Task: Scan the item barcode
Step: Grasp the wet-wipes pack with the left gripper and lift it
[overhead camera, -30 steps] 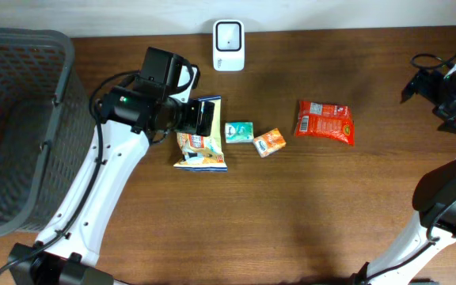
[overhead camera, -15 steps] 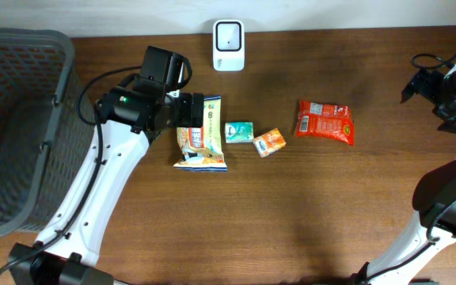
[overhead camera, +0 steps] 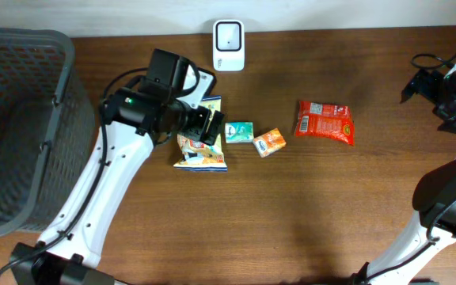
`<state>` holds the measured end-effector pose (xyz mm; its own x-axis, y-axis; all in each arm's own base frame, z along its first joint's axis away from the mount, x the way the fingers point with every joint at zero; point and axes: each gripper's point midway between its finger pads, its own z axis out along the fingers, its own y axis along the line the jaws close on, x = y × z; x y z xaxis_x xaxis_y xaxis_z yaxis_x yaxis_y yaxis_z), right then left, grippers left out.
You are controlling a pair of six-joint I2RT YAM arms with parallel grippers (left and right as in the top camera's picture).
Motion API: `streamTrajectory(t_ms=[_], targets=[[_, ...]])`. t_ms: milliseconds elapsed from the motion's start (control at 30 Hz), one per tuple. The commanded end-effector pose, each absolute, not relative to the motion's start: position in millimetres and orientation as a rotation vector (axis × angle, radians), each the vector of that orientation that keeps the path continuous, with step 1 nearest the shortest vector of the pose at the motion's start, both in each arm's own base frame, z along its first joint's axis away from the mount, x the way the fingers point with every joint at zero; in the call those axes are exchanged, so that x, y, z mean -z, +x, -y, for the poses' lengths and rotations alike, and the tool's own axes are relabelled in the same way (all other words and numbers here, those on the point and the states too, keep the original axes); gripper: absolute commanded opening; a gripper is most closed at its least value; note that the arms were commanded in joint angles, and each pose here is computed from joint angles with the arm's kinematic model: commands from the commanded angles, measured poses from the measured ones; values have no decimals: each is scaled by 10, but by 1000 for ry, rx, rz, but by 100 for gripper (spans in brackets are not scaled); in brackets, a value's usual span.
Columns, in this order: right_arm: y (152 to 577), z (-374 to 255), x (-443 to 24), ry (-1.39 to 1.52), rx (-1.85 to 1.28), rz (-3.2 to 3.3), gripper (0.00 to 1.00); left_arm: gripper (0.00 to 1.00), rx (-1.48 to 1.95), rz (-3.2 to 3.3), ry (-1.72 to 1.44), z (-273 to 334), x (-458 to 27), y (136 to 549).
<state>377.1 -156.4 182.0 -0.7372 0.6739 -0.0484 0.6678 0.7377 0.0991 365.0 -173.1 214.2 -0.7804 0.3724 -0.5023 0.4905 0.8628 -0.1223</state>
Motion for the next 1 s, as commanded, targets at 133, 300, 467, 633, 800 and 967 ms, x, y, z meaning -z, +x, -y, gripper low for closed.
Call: streamTrajectory(t_ms=[133, 300, 467, 633, 800, 967], targets=[[3769, 1548, -1839, 1113, -125, -2846, 98, 99, 374, -2564, 708, 1842, -2087, 3643], [3769, 1548, -1839, 1113, -125, -2846, 99, 99, 350, -2585, 741, 1914, -1985, 3627], [3769, 1548, -1839, 1113, -125, -2846, 98, 99, 345, -2597, 744, 1907, -1971, 3601], [3768, 1548, -1838, 1113, -125, -2846, 98, 99, 353, -2595, 791, 2026, -1955, 3522], [3769, 1548, -1839, 1113, -125, -2846, 99, 99, 153, -2704, 539, 1782, -1737, 3687], [3768, 1548, -1838, 1113, -125, -2846, 98, 99, 61, -2850, 421, 1707, -1271, 3723]])
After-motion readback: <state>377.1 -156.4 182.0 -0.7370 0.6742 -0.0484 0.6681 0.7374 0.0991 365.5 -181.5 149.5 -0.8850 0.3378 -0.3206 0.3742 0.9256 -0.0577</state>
